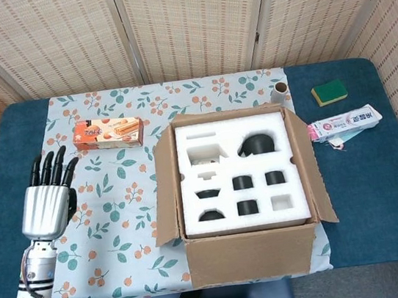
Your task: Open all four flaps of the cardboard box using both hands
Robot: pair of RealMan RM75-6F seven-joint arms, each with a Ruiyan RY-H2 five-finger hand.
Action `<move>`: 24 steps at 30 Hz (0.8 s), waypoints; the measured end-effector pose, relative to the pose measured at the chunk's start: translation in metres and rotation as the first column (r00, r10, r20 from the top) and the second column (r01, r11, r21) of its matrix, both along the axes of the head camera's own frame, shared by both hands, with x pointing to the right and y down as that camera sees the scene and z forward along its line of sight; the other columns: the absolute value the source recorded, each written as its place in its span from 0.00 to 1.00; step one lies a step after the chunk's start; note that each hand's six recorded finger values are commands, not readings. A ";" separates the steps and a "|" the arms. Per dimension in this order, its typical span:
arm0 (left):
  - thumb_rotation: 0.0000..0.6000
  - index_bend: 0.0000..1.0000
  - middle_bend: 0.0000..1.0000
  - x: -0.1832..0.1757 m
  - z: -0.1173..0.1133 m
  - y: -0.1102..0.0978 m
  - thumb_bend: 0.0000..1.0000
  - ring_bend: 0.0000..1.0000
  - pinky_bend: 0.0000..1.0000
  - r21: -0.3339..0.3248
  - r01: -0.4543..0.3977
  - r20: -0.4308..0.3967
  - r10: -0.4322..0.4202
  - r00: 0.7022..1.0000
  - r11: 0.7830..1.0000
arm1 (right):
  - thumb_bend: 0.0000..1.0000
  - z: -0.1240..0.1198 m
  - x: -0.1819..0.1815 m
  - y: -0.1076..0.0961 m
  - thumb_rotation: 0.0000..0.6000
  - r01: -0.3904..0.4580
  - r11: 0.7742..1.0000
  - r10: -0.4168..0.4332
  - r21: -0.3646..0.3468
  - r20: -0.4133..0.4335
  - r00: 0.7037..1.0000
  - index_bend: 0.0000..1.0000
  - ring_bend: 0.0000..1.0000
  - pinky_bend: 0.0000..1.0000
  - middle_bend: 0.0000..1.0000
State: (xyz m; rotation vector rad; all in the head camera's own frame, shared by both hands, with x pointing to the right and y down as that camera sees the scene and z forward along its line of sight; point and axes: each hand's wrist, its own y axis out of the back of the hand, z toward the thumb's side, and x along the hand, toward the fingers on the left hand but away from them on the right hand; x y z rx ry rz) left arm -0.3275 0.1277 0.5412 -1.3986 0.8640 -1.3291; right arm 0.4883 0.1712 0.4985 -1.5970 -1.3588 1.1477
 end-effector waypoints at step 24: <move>1.00 0.07 0.03 -0.159 0.006 0.115 0.44 0.00 0.00 -0.081 0.317 -0.111 -0.324 0.939 0.945 | 0.20 0.057 -0.038 0.005 1.00 -0.037 0.997 0.017 -0.072 -0.264 0.964 0.15 0.00 0.00 0.00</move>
